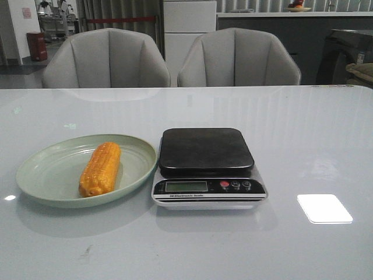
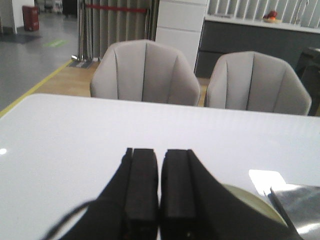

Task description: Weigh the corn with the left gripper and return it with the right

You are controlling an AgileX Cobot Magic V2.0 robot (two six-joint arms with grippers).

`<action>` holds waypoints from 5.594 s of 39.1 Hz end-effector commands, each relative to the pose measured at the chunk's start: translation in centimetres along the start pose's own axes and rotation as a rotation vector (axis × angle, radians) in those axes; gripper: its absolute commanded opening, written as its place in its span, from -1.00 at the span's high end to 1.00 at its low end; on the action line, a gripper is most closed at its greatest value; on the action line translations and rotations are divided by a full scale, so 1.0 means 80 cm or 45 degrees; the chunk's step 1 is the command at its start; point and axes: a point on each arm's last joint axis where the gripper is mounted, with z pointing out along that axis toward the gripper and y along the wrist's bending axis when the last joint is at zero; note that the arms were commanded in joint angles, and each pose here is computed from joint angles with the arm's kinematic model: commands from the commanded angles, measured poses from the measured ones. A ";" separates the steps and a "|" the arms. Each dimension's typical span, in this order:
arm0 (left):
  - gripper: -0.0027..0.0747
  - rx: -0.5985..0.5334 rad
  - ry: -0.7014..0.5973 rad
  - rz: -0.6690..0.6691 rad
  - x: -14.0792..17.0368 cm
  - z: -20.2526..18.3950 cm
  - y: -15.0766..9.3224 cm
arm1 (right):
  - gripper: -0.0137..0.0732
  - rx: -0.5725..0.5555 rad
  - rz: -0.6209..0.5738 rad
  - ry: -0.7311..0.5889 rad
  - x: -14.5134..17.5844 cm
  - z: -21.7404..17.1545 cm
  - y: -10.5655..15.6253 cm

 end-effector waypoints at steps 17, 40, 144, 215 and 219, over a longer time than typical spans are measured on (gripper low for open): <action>0.62 0.059 0.122 -0.007 0.024 0.021 -0.002 | 0.32 0.021 -0.018 -0.116 -0.006 -0.002 -0.001; -0.64 0.119 0.386 0.050 0.013 0.062 -0.015 | 0.32 0.021 -0.018 -0.116 -0.006 -0.002 -0.001; 0.35 0.565 1.188 -0.144 0.073 0.379 -0.290 | 0.32 0.021 -0.018 -0.116 -0.006 -0.002 -0.001; -0.34 0.560 1.001 -0.093 0.024 0.303 -0.230 | 0.32 0.021 -0.018 -0.116 -0.006 -0.002 -0.001; -0.34 0.560 0.939 -0.041 0.010 0.274 -0.211 | 0.32 0.021 -0.018 -0.116 -0.006 -0.002 -0.001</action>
